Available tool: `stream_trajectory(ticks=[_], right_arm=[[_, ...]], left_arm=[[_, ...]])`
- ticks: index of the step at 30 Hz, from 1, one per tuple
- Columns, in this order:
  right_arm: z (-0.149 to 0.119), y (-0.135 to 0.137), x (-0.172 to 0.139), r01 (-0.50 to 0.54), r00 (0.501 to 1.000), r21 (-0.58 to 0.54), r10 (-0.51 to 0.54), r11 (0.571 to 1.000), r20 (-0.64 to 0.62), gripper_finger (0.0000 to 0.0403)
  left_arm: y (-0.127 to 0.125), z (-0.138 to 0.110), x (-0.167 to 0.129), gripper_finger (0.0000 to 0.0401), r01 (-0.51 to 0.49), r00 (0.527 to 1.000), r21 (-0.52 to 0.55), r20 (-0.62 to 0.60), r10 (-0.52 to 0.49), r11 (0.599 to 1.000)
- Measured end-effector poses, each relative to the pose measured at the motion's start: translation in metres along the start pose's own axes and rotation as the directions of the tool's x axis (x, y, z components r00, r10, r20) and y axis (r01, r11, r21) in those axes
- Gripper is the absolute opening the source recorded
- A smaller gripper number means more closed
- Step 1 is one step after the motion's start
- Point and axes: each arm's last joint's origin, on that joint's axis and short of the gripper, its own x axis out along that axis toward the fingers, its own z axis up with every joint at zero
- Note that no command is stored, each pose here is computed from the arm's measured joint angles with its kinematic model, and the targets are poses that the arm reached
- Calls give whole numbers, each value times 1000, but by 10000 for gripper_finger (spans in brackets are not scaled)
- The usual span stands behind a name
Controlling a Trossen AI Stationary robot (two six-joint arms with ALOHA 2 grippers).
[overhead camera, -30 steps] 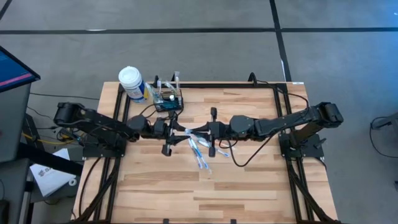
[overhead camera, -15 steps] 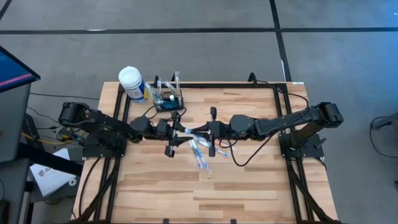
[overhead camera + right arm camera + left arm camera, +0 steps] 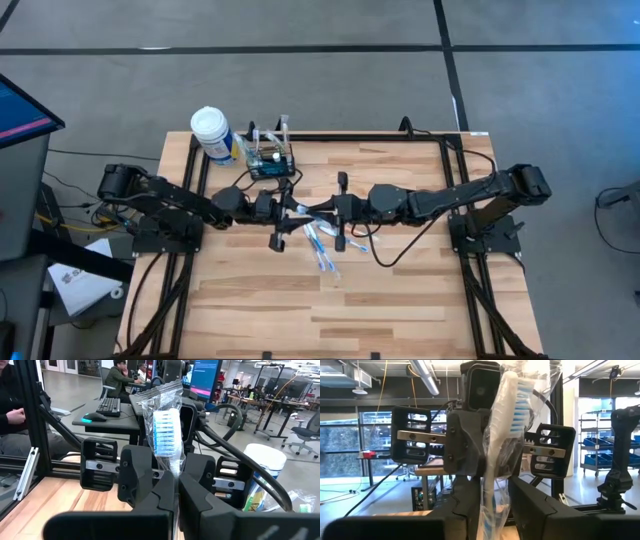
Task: Pick & Place toothbrushing station
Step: Put the blue toothbrush into the black wire organizer
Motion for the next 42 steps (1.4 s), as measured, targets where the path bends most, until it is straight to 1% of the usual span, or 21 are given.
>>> stream_trajectory(ticks=[2,6,7,10,13,17,22,26,30,35,42], right_arm=[[0,0,0,0,1000,-1,0,1000,-2,1],[0,0,0,-8,1000,1,8,1000,-3,4],[0,1,0,-9,1000,-1,9,1000,-4,5],[0,1,0,-7,1000,-9,7,1000,-4,15],[-1,0,0,-3,1000,-9,3,1000,-6,34],[-2,0,0,-3,1000,-35,2,999,-15,70],[-1,0,0,-2,1000,-71,1,997,-15,124],[3,-3,-7,-1,999,-76,-2,997,-36,167],[11,-9,-19,11,998,-57,-14,998,-58,197],[18,-18,-33,24,995,-7,-25,1000,-98,211],[12,-19,-40,16,980,-12,-18,1000,-200,203]], left_arm=[[0,-1,0,74,-7,1000,0,-2,7,1000],[-2,-1,0,20,-5,1000,-3,-3,5,1000],[-2,-1,0,14,-5,1000,-3,-3,5,1000],[-2,-1,0,16,-16,1000,-3,-4,16,1000],[-1,-2,-1,12,-39,999,-1,-10,39,999],[0,-4,-3,10,-64,998,-1,-19,64,998],[0,-4,-3,10,-81,996,10,-21,82,997],[2,-6,-6,10,-127,991,29,-34,128,991],[6,-7,-17,10,-198,978,37,-52,200,979],[12,1,-34,10,-269,962,40,-27,270,962],[23,6,-61,10,-442,893,72,-65,446,894]])
